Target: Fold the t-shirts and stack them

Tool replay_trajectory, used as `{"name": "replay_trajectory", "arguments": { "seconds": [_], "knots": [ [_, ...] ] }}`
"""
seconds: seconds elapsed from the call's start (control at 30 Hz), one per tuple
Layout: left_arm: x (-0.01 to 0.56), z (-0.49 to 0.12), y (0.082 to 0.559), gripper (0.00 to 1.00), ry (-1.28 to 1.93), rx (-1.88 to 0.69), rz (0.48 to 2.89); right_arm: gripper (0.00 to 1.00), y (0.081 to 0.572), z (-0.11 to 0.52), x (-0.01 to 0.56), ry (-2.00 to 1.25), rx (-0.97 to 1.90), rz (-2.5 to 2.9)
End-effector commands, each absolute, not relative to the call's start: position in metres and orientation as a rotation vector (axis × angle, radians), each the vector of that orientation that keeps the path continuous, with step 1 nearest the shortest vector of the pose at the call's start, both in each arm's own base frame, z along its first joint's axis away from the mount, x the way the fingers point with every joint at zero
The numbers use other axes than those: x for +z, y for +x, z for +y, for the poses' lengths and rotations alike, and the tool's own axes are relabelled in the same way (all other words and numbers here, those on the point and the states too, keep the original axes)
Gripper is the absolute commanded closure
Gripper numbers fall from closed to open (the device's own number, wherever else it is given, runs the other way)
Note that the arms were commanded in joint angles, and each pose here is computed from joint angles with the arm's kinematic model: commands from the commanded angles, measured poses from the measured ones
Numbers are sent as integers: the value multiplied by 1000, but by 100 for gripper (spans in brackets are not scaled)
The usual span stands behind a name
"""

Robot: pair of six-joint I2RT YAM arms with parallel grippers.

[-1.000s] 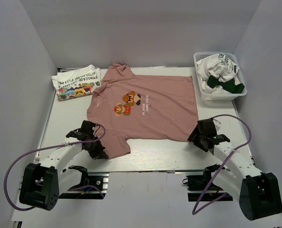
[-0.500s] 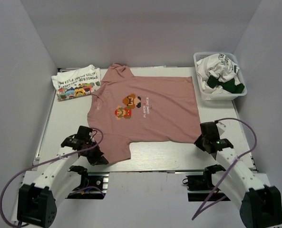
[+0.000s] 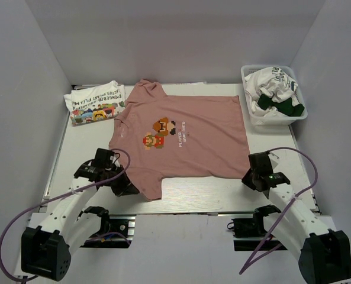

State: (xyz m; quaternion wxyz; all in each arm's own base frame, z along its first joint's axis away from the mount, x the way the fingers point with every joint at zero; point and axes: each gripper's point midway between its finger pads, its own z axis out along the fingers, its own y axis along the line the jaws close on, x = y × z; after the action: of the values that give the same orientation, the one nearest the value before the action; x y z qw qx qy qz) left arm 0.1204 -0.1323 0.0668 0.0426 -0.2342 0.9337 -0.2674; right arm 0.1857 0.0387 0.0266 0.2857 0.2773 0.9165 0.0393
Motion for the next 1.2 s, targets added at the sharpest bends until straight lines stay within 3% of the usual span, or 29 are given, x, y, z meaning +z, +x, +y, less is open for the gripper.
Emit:
{"name": "replay_trajectory", "arguments": {
  "seconds": [0.0,0.07,0.1,0.17,0.4,0.47,0.5,0.53,0.63,0.9,1.17],
  "knots": [
    [94,-146,152,100,-588,-925,2751,81,208,39,40,718,116,2393],
    [94,-145,155,100,-581,-908,2755,76,209,38,35,722,89,2406],
    [92,-145,154,100,-573,-903,2764,66,210,37,32,724,77,2413],
    [89,-145,154,100,-584,-895,2783,58,211,36,29,732,55,2426],
    [88,-145,156,100,-584,-895,2783,50,216,26,22,755,-20,2409],
    [88,-145,156,100,-584,-895,2783,58,216,27,19,745,-26,2424],
    [92,-146,159,100,-577,-900,2771,66,217,29,18,742,-15,2432],
    [91,-146,161,100,-577,-900,2771,82,219,29,19,743,-14,2432],
    [106,-151,180,100,-539,-925,2707,100,223,34,24,726,23,2423],
    [144,-171,237,100,-387,-1036,2526,100,244,45,50,635,99,2387],
    [165,-176,336,100,-393,-966,2421,100,297,62,85,556,159,2349]
  ]
}}
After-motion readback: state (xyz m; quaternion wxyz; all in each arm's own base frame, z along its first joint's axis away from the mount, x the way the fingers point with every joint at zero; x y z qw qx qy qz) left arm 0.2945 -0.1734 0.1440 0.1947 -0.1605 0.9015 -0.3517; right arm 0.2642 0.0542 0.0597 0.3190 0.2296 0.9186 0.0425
